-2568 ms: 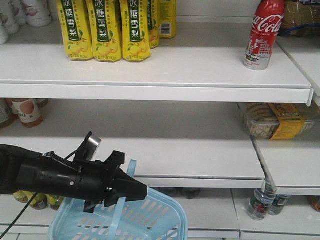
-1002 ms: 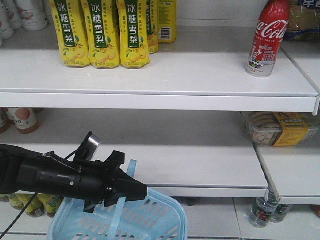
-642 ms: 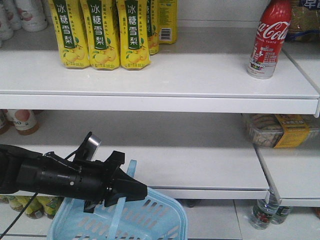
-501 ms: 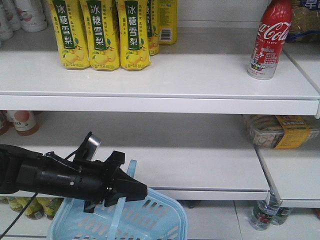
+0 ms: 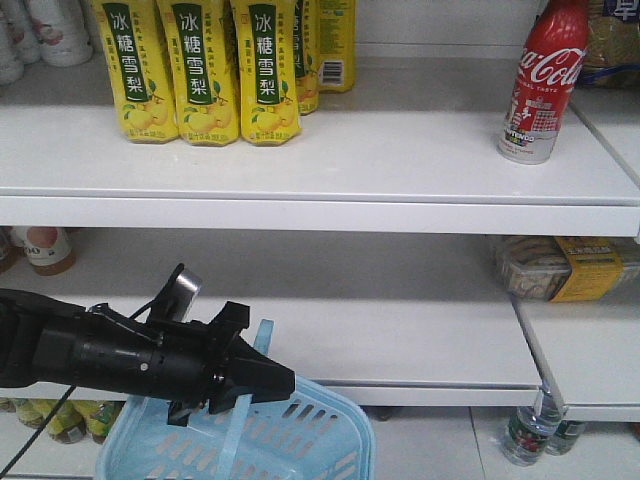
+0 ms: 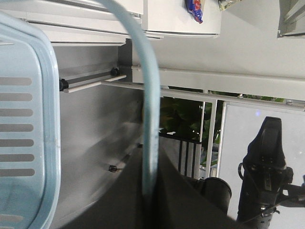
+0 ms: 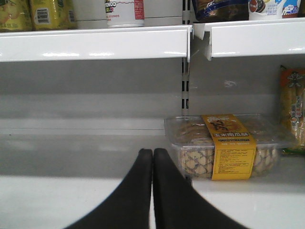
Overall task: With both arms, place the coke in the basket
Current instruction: 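Align the base in front of the Coca-Cola can, holding the basket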
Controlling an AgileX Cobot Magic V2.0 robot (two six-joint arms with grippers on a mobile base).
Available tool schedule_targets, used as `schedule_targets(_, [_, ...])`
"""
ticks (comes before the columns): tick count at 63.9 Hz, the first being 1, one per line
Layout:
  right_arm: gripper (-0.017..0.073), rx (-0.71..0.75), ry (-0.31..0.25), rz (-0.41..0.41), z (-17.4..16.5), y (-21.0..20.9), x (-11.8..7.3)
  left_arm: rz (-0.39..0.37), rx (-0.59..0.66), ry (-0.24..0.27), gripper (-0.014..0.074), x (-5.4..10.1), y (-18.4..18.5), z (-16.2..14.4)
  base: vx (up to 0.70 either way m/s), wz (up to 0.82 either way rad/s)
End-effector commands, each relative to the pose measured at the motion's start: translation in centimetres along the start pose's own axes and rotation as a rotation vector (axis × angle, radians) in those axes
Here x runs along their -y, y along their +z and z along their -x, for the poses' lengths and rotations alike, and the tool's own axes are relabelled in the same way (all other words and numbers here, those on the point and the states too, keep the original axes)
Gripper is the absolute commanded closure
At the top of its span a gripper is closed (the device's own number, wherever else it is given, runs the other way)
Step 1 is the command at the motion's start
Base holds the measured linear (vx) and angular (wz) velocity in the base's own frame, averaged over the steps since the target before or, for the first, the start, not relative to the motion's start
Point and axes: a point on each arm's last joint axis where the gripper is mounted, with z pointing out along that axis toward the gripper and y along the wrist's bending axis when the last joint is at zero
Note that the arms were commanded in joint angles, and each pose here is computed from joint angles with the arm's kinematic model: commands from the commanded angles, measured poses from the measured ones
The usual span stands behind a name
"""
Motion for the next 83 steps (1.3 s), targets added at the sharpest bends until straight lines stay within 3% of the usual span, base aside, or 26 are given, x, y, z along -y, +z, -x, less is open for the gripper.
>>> schedule_targets(1, [0.0569,0.050,-0.014,0.006,0.29,0.10,-0.05,-0.113,-0.003,0.027,0.0599,2.34,-0.56,-0.47,0.01,0.00])
schedule_targets(83, [0.0569,0.050,-0.014,0.006,0.29,0.10,-0.05,-0.113,-0.003,0.027,0.0599,2.34,-0.56,-0.47,0.01,0.00])
